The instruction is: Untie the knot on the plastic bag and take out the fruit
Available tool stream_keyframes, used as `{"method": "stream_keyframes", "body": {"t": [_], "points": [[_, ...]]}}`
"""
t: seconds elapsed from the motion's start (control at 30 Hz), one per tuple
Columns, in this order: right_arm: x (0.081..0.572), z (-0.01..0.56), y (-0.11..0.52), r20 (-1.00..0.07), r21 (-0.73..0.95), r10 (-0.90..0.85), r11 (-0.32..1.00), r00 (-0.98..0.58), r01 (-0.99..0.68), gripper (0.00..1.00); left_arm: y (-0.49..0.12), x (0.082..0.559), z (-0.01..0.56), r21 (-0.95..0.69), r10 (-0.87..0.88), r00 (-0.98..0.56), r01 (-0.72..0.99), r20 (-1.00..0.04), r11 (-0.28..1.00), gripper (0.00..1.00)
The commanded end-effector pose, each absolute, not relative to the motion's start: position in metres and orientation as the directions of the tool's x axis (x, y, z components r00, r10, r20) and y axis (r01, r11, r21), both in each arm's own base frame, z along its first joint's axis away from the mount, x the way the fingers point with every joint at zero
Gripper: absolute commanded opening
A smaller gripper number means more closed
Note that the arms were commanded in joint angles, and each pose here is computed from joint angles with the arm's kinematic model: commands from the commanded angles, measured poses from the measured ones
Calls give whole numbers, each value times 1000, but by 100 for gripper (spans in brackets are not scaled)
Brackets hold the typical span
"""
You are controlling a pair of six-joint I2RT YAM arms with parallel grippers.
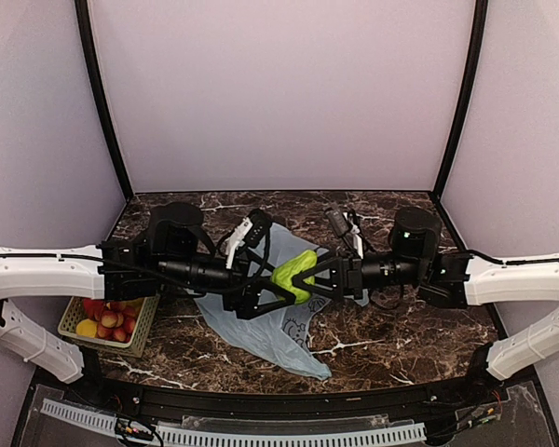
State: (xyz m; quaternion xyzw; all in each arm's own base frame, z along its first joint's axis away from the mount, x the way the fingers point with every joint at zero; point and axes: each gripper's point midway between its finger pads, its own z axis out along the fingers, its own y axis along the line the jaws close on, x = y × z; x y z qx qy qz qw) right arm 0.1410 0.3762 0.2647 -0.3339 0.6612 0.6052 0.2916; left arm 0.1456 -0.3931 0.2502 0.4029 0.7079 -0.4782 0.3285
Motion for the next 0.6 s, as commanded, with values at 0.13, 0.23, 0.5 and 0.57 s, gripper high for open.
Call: {"method": "stream_keyframes", "body": {"t": [0.13,0.23,0.5,0.57], "points": [[137,278,384,-812,580,-81,2,-579,-814,43,-401,145,264,-415,224,-448,891,-865,183,90],[137,279,384,-813,578,-78,2,-576,-816,43,-401,144,261,-419,235,-454,889,-859,184,90],[135,279,385,-813,578,-82,-5,-576,-816,43,-400,144,260,-423,236,-460,886,-856,191,75],[135,278,385,-813,579,-84,-6,-577,-815,43,-401,145,260,-421,233,-457,887,-858,191,70]]}}
